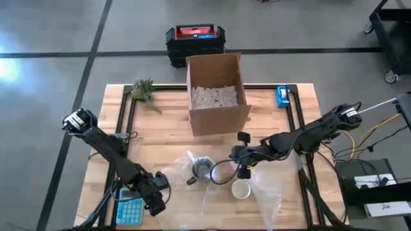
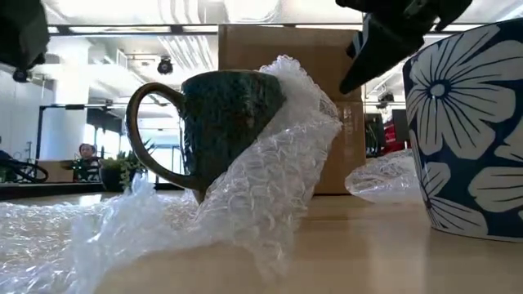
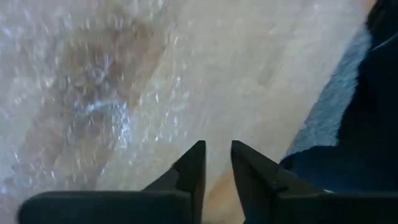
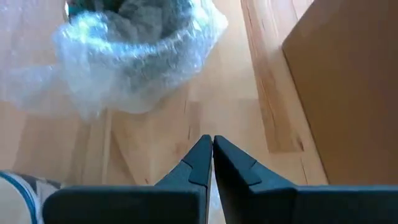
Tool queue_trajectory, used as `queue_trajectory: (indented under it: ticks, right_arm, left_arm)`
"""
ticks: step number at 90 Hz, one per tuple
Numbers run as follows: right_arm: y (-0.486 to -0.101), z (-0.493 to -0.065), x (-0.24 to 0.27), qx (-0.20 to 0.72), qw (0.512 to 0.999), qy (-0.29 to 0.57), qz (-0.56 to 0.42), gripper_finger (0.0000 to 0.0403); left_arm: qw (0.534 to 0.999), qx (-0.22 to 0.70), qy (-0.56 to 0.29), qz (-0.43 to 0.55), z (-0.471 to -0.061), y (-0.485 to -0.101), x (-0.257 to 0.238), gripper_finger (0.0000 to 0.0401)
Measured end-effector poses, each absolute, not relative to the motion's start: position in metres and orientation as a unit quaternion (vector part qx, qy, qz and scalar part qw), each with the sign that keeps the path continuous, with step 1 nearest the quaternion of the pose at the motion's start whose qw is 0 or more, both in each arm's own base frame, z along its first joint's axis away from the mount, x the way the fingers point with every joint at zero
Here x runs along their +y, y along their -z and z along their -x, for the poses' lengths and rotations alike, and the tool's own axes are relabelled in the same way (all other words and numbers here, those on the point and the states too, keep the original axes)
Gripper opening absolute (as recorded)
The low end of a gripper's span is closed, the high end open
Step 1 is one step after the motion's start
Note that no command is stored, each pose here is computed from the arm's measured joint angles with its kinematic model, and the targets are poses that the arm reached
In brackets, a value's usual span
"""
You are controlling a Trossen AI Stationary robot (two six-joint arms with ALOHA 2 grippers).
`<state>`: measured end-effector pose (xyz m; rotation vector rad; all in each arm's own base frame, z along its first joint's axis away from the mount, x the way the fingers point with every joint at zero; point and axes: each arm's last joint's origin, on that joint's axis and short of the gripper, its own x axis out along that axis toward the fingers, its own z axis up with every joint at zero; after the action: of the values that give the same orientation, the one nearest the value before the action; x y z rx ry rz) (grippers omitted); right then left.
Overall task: Wrap mug
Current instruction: Wrap the green mug with the bubble wrap
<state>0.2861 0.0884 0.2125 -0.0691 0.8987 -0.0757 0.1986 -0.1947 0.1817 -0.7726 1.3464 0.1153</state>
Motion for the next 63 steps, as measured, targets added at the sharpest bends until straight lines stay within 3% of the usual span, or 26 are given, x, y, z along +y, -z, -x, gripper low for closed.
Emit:
queue_trajectory:
  ticks: [24,37,47,63]
  right_arm:
    - [-0.210,-0.286,0.087,0.430,0.901,0.046,0.039,0.0002]
    - [-0.209,-0.285,0.087,0.430,0.901,0.046,0.040,0.0002]
    - [-0.210,-0.286,0.087,0.426,0.902,0.053,0.043,0.0002]
    - [-0.210,-0.287,0.086,0.417,0.904,0.079,0.053,0.0002]
  left_arm:
    - [0.687,0.625,-0.107,0.355,-0.205,-0.152,-0.201,0.0214]
    - [0.678,0.636,-0.111,0.352,-0.211,-0.140,-0.203,0.0242]
    - [0.680,0.638,-0.112,0.343,-0.212,-0.137,-0.202,0.0199]
    - [0.689,0.633,-0.107,0.336,-0.211,-0.145,-0.198,0.0030]
